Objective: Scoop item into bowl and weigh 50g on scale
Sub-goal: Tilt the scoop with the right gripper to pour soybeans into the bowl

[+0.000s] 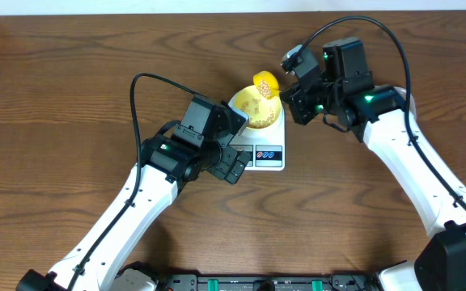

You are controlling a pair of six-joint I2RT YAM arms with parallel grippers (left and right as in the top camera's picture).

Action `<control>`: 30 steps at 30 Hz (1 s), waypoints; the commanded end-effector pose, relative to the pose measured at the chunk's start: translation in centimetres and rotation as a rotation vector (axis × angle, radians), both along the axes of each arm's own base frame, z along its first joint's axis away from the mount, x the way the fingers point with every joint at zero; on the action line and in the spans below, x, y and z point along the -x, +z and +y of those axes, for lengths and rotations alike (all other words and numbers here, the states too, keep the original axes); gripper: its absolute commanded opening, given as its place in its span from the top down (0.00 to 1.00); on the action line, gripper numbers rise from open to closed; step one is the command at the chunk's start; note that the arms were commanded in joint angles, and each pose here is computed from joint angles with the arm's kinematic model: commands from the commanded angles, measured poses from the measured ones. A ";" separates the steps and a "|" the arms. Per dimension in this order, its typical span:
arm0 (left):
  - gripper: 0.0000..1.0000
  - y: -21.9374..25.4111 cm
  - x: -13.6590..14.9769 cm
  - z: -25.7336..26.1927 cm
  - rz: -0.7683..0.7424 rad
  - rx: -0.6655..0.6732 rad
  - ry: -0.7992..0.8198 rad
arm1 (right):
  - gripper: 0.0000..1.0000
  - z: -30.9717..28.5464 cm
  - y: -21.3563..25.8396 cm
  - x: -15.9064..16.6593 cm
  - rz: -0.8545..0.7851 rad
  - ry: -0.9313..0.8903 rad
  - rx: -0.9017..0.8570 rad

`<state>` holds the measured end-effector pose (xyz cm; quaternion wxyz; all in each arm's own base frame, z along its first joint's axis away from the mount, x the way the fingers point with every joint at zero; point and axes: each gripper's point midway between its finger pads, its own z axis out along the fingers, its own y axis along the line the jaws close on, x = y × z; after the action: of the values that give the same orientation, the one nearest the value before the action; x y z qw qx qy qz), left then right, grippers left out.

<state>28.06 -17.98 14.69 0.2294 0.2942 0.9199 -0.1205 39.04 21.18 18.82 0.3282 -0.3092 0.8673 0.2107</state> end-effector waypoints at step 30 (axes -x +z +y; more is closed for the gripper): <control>0.04 -0.6 0.2 0.3 0.011 -0.013 0.010 | 0.99 1.2 -0.1 0.1 -0.212 0.206 0.198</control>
<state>28.06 -17.98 14.69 0.2294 0.2940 0.9200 -0.1205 39.45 21.61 18.71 0.3582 -0.4057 0.8305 0.1318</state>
